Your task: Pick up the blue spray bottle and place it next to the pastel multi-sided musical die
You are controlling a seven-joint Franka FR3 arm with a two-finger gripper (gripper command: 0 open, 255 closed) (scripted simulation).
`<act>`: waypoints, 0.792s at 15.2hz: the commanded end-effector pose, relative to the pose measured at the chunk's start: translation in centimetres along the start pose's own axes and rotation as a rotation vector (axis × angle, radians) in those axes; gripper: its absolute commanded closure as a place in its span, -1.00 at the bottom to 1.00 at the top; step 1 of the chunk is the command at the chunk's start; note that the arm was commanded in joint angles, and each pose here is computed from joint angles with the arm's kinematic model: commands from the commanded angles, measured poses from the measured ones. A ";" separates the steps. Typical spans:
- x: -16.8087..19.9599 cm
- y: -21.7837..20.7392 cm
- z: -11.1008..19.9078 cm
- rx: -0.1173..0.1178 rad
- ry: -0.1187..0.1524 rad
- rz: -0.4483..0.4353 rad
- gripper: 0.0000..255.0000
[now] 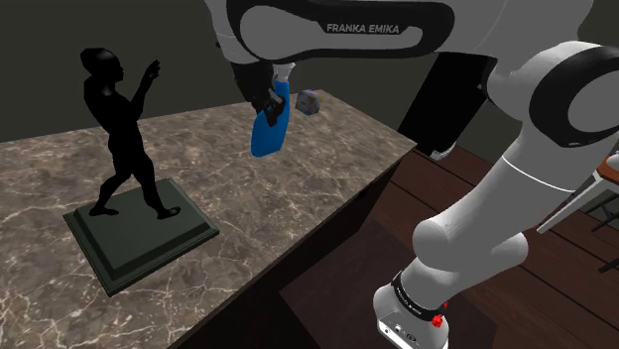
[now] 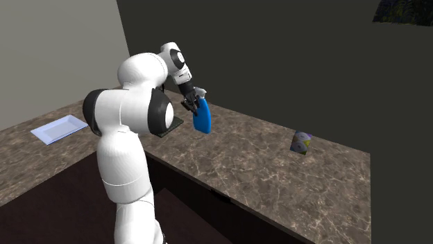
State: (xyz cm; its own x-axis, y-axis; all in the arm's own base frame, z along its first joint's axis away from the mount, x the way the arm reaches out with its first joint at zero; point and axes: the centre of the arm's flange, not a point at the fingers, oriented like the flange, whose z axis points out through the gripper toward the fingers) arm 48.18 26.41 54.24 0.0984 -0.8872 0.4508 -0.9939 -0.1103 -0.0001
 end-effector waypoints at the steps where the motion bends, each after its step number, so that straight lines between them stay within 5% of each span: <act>1: 0.4 0.0 -1.1 0.000 0.000 0.000 1.00; 12: 3.0 0.0 -6.3 0.000 0.000 0.000 1.00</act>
State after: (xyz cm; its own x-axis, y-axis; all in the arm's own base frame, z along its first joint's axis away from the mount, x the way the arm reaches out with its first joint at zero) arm 48.14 26.50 60.63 0.0986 -0.8873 0.4505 -0.9939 -0.1105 -0.0001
